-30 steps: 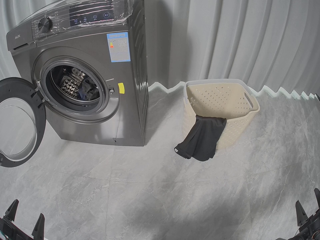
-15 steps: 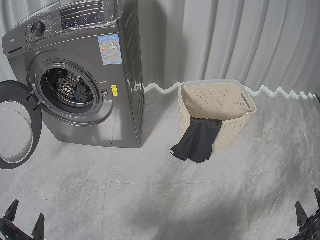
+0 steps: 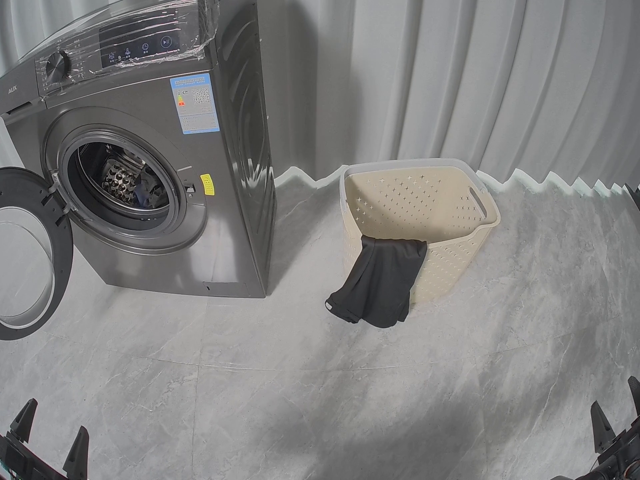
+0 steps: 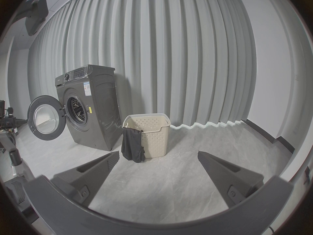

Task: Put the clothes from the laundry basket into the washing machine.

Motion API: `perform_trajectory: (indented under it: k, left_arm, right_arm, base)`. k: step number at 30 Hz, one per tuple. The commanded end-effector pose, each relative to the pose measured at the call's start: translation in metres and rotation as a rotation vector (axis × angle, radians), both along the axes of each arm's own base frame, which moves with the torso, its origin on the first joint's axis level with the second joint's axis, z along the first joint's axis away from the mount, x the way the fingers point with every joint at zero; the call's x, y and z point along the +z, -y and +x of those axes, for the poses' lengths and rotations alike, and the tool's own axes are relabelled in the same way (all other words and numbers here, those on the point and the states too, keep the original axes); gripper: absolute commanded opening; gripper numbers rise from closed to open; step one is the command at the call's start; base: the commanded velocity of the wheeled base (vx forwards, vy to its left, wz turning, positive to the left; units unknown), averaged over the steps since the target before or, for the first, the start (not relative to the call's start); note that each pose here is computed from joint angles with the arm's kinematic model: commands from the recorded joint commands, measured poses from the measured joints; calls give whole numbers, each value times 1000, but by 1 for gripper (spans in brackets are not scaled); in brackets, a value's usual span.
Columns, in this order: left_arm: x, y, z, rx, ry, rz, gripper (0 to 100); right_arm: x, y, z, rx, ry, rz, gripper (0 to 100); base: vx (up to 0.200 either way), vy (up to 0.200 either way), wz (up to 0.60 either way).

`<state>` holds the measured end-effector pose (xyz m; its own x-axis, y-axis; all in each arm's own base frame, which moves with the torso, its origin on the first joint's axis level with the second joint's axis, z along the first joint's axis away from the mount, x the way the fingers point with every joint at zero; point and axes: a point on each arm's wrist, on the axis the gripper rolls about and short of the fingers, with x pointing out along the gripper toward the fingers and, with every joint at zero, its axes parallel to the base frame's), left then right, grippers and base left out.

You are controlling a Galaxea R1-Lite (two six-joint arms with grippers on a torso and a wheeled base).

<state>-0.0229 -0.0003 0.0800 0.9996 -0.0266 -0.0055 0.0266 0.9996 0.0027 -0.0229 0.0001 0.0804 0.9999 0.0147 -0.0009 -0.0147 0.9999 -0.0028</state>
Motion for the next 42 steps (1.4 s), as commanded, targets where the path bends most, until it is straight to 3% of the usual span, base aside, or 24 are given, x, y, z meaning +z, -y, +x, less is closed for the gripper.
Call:
perform_trajectory:
  k: [1, 4, 22, 30, 32, 34, 36, 37, 41, 42]
  left_arm:
    - [-4, 0, 0, 1, 2, -3, 100]
    - [-4, 0, 0, 2, 2, -4, 100]
    - [-4, 0, 0, 1, 2, -10, 100]
    - [-4, 0, 0, 2, 2, -10, 100]
    - [-4, 0, 0, 2, 2, -12, 100]
    - [-4, 0, 0, 2, 2, -12, 100]
    - [-4, 0, 0, 2, 2, -9, 100]
    - [-4, 0, 0, 2, 2, -7, 100]
    - [-4, 0, 0, 1, 1, -1, 100]
    - [-4, 0, 0, 1, 2, -1, 100]
  right_arm:
    - [-4, 0, 1, 1, -14, 0, 100]
    - [-4, 0, 1, 1, -16, 0, 100]
    - [-4, 0, 1, 1, -14, 0, 100]
    - [-4, 0, 1, -1, -12, 12, 100]
    - [3, 0, 0, 7, 28, 15, 100]
    - [29, 0, -8, 12, 152, 27, 100]
    - [51, 0, -16, 20, 215, 42, 100]
    - [56, 0, -16, 26, 205, 44, 100]
    - [61, 2, 2, 106, 30, 53, 100]
    - [60, 2, 3, 109, 22, 53, 100]
  base:
    - [0, 0, 0]
    - [0, 0, 0]
    - [200, 0, 0]
    - [0, -125, 0]
    - [0, -200, 0]
    - [0, -200, 0]
    - [0, -200, 0]
    - [0, -200, 0]
    - [0, 0, 0]
    - [0, 0, 0]
